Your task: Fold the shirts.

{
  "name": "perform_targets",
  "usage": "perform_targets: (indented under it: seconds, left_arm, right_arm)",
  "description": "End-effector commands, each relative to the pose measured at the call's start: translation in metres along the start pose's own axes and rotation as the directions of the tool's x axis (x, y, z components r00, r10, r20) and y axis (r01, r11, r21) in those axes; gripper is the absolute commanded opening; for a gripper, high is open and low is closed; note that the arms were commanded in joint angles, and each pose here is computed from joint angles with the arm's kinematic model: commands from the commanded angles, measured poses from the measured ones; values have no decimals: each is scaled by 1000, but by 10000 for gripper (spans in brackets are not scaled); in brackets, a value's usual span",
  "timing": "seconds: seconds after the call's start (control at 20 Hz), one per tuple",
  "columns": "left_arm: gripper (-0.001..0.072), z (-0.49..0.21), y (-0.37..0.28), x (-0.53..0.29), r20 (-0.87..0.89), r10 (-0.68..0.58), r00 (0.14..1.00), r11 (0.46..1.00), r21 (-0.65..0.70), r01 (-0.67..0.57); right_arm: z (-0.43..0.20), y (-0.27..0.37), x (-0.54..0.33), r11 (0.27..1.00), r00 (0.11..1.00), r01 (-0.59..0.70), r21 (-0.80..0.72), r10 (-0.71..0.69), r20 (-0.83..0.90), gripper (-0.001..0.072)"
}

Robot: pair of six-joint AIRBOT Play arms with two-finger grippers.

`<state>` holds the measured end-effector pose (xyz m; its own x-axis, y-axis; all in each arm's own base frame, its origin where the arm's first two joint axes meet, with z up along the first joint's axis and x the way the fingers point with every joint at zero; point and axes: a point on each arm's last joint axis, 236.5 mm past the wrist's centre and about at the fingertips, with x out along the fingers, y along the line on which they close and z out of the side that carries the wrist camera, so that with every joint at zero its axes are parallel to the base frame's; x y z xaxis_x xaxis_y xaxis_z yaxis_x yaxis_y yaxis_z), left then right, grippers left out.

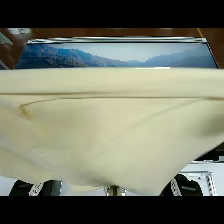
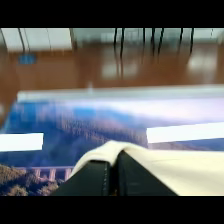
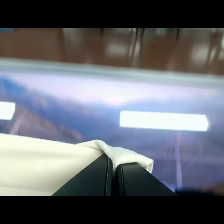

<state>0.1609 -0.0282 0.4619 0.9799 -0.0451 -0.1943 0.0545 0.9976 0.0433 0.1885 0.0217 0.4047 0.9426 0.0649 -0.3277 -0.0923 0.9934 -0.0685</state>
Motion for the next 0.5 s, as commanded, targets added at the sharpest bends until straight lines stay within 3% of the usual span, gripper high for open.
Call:
perform_targets:
  seconds: [0.0,0.25,0.35,0.45]
  left_arm:
    - [42,-62,12,55,-234,-20,972,999,-54,8]
    - [43,-189,34,178,-583,-112,804,984,-180,7]
    - [43,-233,30,237,-616,-198,762,961,-274,29]
    - [43,-266,22,299,-583,-282,762,931,-357,72]
  right_arm:
    - [-74,-6,50,998,916,-48,40,60,-396,63]
    - [-198,-16,177,978,621,-64,200,196,-759,63]
    - [-237,-16,244,964,604,-52,262,239,-760,63]
    - [-254,-16,321,964,672,-53,260,227,-705,63]
